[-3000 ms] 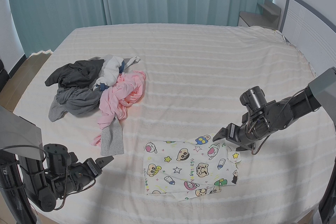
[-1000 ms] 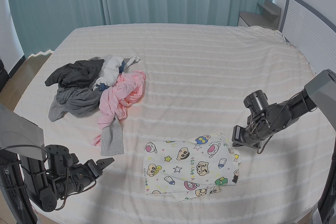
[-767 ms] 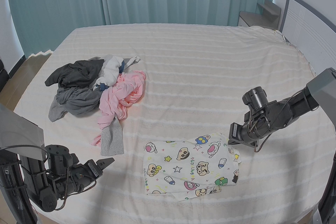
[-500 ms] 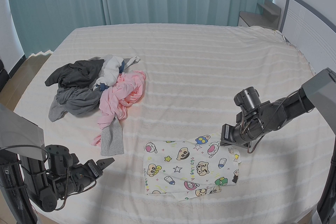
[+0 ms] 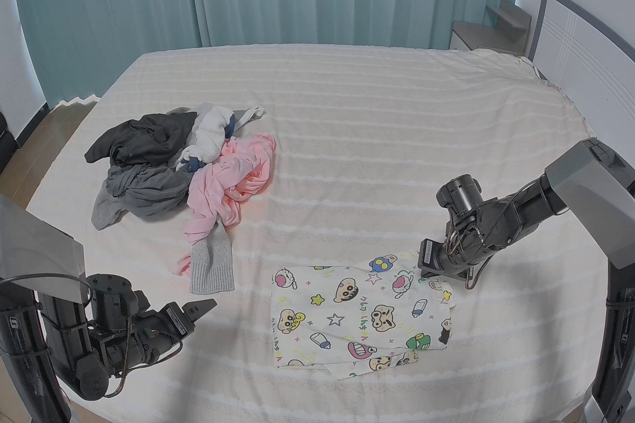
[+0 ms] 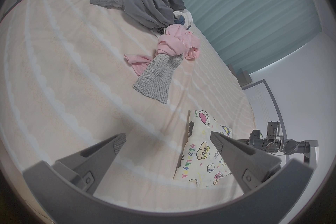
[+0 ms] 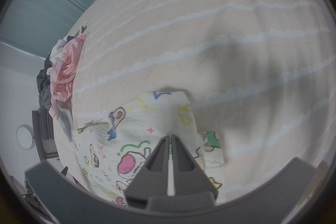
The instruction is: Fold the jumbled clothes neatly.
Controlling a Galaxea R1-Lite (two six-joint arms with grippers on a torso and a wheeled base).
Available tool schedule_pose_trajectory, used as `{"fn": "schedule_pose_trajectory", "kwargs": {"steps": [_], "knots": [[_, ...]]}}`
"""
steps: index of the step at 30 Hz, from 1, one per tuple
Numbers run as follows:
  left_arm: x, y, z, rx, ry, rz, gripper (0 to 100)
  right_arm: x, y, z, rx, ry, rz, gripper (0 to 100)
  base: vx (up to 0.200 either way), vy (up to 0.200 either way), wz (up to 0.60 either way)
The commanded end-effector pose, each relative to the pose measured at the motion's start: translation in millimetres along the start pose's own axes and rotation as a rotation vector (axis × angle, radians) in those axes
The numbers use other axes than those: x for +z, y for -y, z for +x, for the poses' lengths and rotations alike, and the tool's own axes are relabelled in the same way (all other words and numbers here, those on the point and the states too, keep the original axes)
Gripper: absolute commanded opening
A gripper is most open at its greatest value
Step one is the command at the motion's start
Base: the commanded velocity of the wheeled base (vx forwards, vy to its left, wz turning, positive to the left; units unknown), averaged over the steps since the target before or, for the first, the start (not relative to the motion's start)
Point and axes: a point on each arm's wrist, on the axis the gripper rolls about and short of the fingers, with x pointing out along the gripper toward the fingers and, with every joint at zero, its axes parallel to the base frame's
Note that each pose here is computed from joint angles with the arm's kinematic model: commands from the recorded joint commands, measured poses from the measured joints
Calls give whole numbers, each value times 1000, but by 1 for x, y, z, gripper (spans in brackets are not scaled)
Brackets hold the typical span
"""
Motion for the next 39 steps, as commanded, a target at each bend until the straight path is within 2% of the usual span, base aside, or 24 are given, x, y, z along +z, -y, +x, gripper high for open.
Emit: {"fn": "schedule_pose_trajectory", "kwargs": {"steps": [1, 8, 9, 12, 16, 21, 23, 26, 29, 33, 38, 39], "knots": [[0, 1, -1, -8, 7, 1, 100, 4, 14, -2, -21, 1, 31, 0, 0, 0, 0], [0, 1, -1, -8, 7, 1, 100, 6, 34, -6, -57, -3, 69, 0, 0, 0, 0], [0, 1, -1, -8, 7, 1, 100, 11, 43, -10, -88, 21, 96, 0, 0, 0, 0], [0, 1, -1, -8, 7, 1, 100, 15, 45, -17, -92, 43, 107, 0, 0, 0, 0], [-1, 4, -2, -21, 3, 9, 100, 14, 51, -83, -39, 135, 134, 0, 0, 0, 0], [-9, 14, -3, -66, -26, 41, 100, -22, 53, -161, 72, 207, 110, 0, 0, 0, 0], [-16, 20, 0, -84, -53, 65, 100, -51, 57, -202, 137, 260, 87, 0, 0, 0, 0], [-17, 33, 9, -135, -34, 92, 100, -87, 69, -238, 197, 328, 66, 0, 0, 0, 0], [-16, 42, 19, -159, 0, 154, 100, -115, 82, -263, 248, 404, 60, 0, 0, 0, 0], [-19, 46, 40, -173, 8, 249, 100, -139, 98, -279, 283, 478, 58, 0, 0, 0, 0], [-13, 59, 54, -237, 41, 260, 100, -156, 107, -292, 323, 541, 56, 0, 0, 0, 0], [-17, 63, 62, -250, 3, 276, 100, -164, 109, -296, 357, 547, 40, 0, 0, 0, 0]]}}
